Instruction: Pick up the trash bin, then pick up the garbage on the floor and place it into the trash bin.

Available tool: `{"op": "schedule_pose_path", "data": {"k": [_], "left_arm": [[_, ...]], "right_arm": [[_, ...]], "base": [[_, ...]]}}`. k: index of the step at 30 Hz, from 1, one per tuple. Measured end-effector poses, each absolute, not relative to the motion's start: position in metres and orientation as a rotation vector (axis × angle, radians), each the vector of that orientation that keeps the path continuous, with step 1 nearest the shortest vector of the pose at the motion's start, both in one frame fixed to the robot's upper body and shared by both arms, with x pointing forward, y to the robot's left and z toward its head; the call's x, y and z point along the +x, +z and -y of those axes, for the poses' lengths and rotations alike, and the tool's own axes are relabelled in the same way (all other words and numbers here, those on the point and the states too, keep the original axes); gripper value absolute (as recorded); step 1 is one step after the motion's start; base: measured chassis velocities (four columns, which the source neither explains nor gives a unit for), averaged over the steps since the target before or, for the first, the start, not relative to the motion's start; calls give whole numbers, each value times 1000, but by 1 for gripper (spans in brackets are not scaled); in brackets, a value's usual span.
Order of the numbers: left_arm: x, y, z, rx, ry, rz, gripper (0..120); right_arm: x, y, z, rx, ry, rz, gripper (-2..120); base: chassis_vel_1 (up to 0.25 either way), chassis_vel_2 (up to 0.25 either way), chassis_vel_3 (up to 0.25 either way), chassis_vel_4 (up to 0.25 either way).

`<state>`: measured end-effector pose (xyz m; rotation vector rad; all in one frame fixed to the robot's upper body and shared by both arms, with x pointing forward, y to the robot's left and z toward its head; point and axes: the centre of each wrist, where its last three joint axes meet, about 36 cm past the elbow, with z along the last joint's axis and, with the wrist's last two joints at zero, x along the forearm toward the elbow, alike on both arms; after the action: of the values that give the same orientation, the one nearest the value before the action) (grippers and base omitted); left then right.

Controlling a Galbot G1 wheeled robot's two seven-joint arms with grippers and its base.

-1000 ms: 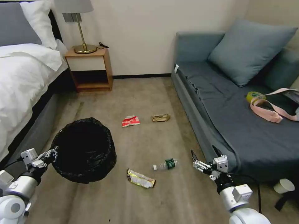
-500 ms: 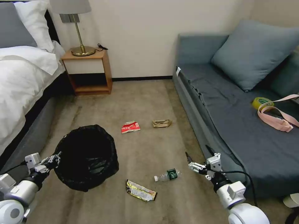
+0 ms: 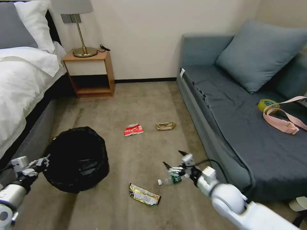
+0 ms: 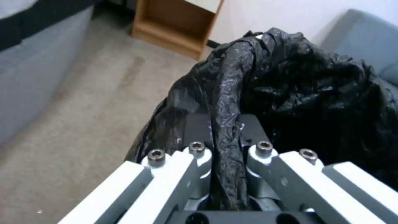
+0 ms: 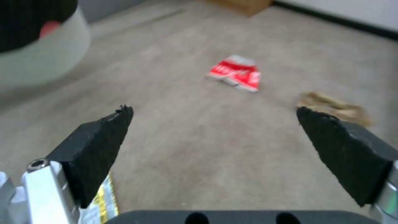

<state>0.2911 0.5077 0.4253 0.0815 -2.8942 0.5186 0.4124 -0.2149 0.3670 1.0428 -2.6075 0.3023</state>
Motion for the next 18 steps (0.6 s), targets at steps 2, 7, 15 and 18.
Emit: {"op": "schedule_pose_path", "data": {"k": [2, 7, 15, 18], "left_arm": [[291, 425, -511, 88, 519, 2895, 5], [289, 421, -520, 109, 529, 2890, 5], [292, 414, -529, 102, 541, 2885, 5], [296, 413, -529, 93, 547, 2887, 5]], "right_arm": [[422, 372, 210, 1063, 307, 2577, 100], [441, 376, 179, 1171, 253, 2349, 100], [456, 334, 147, 1174, 214, 2080, 100], [462, 322, 142, 1165, 210, 2037, 100]], "base": [[0, 0, 0, 0], [0, 0, 0, 0], [0, 0, 0, 0], [0, 0, 0, 0]]}}
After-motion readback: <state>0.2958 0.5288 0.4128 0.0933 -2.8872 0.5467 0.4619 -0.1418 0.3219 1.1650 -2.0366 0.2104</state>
